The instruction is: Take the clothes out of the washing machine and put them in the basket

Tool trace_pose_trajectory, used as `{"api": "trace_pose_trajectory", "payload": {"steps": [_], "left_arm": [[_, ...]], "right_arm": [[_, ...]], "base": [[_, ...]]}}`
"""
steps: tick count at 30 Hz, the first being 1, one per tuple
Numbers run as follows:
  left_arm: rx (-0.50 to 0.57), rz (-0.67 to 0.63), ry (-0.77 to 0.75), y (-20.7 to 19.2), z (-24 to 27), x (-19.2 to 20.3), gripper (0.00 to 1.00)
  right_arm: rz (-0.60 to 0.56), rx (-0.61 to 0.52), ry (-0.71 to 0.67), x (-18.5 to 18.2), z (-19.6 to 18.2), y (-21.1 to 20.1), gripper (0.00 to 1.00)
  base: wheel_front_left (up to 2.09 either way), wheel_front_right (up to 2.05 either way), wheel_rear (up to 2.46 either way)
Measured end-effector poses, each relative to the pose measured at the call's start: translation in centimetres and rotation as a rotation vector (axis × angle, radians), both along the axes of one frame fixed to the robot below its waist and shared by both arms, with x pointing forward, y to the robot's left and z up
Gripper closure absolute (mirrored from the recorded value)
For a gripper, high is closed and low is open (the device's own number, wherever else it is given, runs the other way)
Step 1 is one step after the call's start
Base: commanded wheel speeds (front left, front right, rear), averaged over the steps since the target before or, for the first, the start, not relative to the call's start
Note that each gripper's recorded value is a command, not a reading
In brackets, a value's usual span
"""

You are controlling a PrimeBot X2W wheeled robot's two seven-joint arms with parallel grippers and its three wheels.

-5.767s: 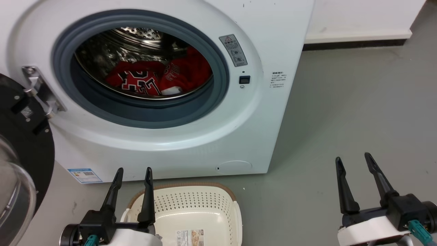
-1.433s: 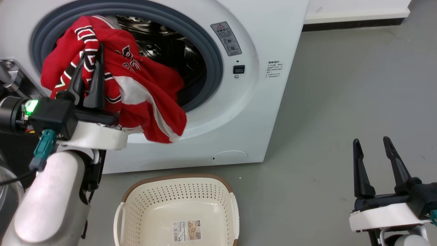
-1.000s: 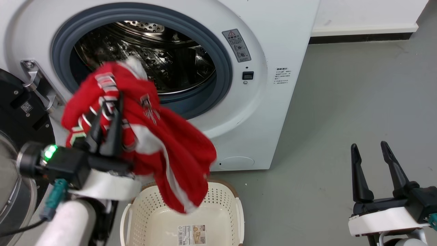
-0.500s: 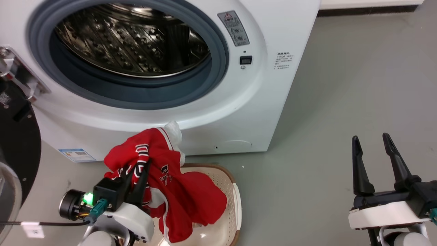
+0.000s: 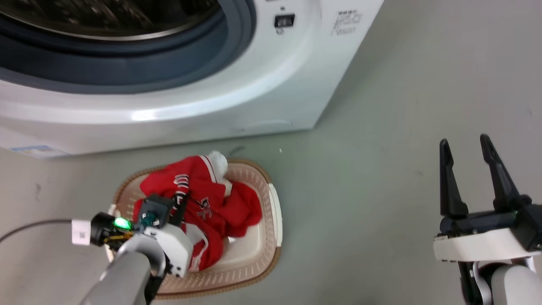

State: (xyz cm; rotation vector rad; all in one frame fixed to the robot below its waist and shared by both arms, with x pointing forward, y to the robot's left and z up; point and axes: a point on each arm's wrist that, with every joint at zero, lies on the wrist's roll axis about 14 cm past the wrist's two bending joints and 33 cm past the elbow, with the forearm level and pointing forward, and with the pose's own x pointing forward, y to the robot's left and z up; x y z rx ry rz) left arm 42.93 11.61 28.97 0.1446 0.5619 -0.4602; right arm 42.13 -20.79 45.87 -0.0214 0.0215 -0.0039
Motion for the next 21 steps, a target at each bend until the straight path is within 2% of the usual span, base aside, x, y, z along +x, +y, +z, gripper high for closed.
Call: {"api": "trace_pose_trajectory", "payload": {"steps": [9, 17, 21], "left_arm": [[0.076, -0.056, 0.157, -0.2, -7.7, 1.8, 1.00], [0.146, -0.049, 0.288, 0.7, -13.9, 1.7, 1.00], [0.133, -0.007, 0.329, 0.2, -16.0, 2.1, 1.00]], "right_arm": [[-0.024, 0.001, 0.099, 1.5, -4.4, -0.9, 0.00], [-0.069, -0.001, 0.175, 1.7, -7.6, -2.6, 0.00], [-0.078, 0.002, 0.208, 1.6, -8.9, -2.8, 0.00]], "base": [[0.00, 0.00, 0.00], [0.00, 0.00, 0.00], [0.00, 0.00, 0.00]]}}
